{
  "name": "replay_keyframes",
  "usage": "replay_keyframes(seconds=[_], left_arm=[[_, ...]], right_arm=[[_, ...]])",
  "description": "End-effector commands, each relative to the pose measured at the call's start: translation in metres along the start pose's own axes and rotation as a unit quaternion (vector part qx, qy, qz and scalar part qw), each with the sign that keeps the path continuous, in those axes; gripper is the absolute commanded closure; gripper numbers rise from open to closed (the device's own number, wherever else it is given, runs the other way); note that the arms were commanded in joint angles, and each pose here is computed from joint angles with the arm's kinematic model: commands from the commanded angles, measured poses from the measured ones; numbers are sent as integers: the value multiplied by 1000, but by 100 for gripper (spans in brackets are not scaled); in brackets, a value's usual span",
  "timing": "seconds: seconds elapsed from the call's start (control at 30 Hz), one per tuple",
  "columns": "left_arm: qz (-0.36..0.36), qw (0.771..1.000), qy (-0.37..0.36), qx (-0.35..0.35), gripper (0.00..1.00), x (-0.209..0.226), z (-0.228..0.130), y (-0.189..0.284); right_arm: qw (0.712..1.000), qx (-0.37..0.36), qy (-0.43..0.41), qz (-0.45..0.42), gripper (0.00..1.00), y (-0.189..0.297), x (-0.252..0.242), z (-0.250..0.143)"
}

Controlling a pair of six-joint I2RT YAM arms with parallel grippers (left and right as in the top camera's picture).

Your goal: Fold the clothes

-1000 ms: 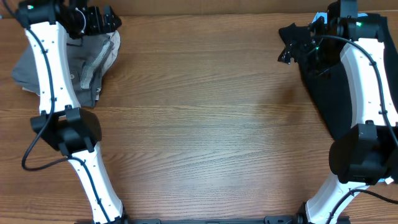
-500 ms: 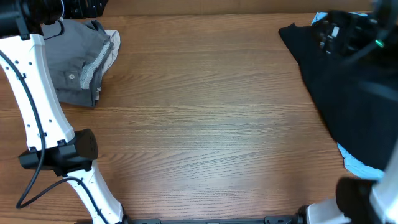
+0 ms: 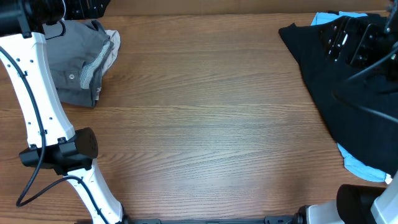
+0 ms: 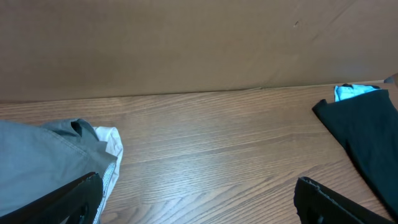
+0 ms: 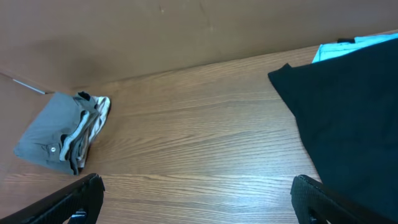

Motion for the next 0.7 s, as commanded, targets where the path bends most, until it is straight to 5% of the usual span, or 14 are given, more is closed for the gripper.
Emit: replay_keyframes(seconds=[0.0,0.3,0.67], left_arm=[[-4,1000,11,5,0,3,-1,-3],[-4,1000,11,5,0,3,-1,-3],[-4,1000,11,5,0,3,-1,-3]], right_arm=[[1000,-17,11,1,0,10,4,0],[996,-86,33,-11,0,20,6,-10],[976,-204,69,-21,0,-11,-8,-93]])
Point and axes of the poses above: each gripper's point midway between its finger pads, its own y axis back along the fingers, its own x axis along the line the jaws close on, z = x × y, the point moved 9 cm from there along y, back along the fingers, and after that the axes turned 8 degrees about y, right-handed, at the moved point
